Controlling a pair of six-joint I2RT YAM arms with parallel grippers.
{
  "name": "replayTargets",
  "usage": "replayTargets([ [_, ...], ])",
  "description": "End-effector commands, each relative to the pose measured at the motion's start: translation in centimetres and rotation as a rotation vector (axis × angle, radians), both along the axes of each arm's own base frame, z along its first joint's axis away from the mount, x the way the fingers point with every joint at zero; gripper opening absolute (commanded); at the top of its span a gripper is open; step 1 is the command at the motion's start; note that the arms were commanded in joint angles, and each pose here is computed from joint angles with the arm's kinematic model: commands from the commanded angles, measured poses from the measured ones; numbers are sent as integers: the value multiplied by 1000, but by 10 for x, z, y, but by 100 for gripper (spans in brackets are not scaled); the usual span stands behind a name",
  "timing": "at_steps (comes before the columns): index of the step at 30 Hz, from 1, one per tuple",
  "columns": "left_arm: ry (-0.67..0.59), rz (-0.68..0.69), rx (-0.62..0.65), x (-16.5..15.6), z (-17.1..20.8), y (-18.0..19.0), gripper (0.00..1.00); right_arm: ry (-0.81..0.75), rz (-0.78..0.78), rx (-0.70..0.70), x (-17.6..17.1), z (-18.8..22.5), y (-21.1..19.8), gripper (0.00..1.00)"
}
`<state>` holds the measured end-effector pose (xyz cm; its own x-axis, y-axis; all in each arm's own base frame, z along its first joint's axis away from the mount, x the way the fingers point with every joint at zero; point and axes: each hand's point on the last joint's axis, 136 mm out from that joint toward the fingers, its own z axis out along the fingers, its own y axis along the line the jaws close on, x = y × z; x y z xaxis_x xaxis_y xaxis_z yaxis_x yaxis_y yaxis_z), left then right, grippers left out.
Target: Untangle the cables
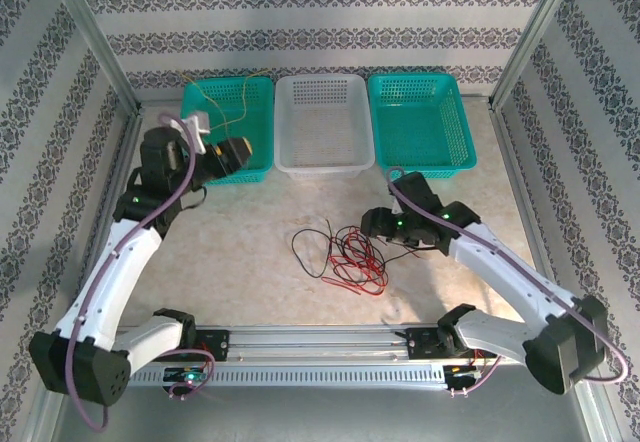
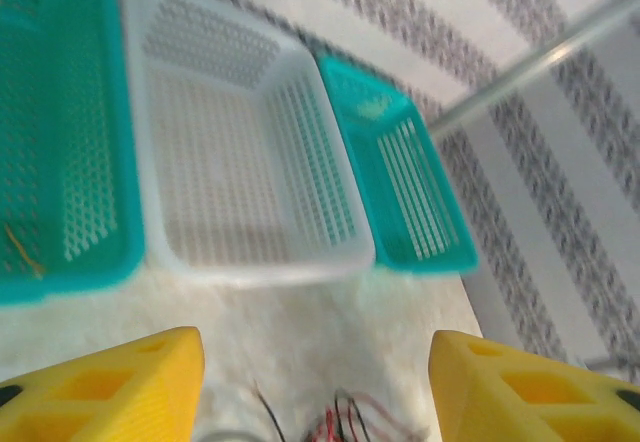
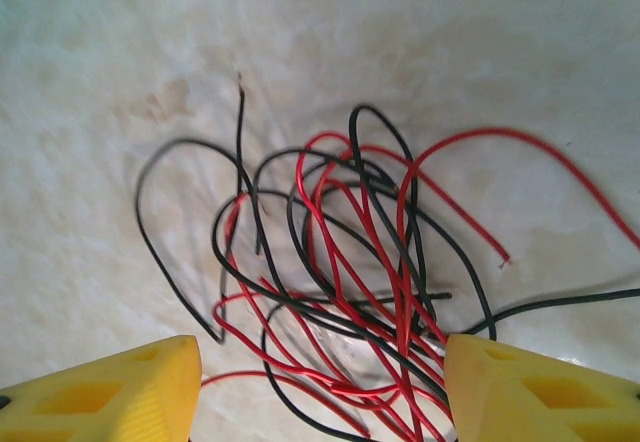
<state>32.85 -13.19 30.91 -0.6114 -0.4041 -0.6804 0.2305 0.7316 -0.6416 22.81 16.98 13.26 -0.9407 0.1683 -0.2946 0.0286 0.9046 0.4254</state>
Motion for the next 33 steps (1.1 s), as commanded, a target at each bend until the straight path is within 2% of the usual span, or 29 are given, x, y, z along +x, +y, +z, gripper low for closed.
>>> replayTargets([
  [1, 96, -125, 67, -35, -40, -21, 63, 33, 66, -101, -5, -14, 0, 65],
  [6, 230, -190, 137, -64, -92, -41, 64, 87, 131, -176, -13, -36, 7, 63],
  [10, 302, -212, 162, -76, -113, -46, 59, 103, 155, -237, -14, -48, 3, 59],
  [15, 281, -201, 122, -74, -107, -48, 54, 165, 162, -324, -22, -64, -10, 46],
  [27, 266, -214, 109, -71, -100, -52, 45, 208, 151, -332, -41, -84, -25, 45],
  [30, 266, -211, 106, -69, -99, -53, 44, 213, 146, -309, -39, -89, -23, 38],
  [33, 268, -208, 108, -69, -101, -53, 43, 217, 151, -285, -39, -90, -19, 42],
])
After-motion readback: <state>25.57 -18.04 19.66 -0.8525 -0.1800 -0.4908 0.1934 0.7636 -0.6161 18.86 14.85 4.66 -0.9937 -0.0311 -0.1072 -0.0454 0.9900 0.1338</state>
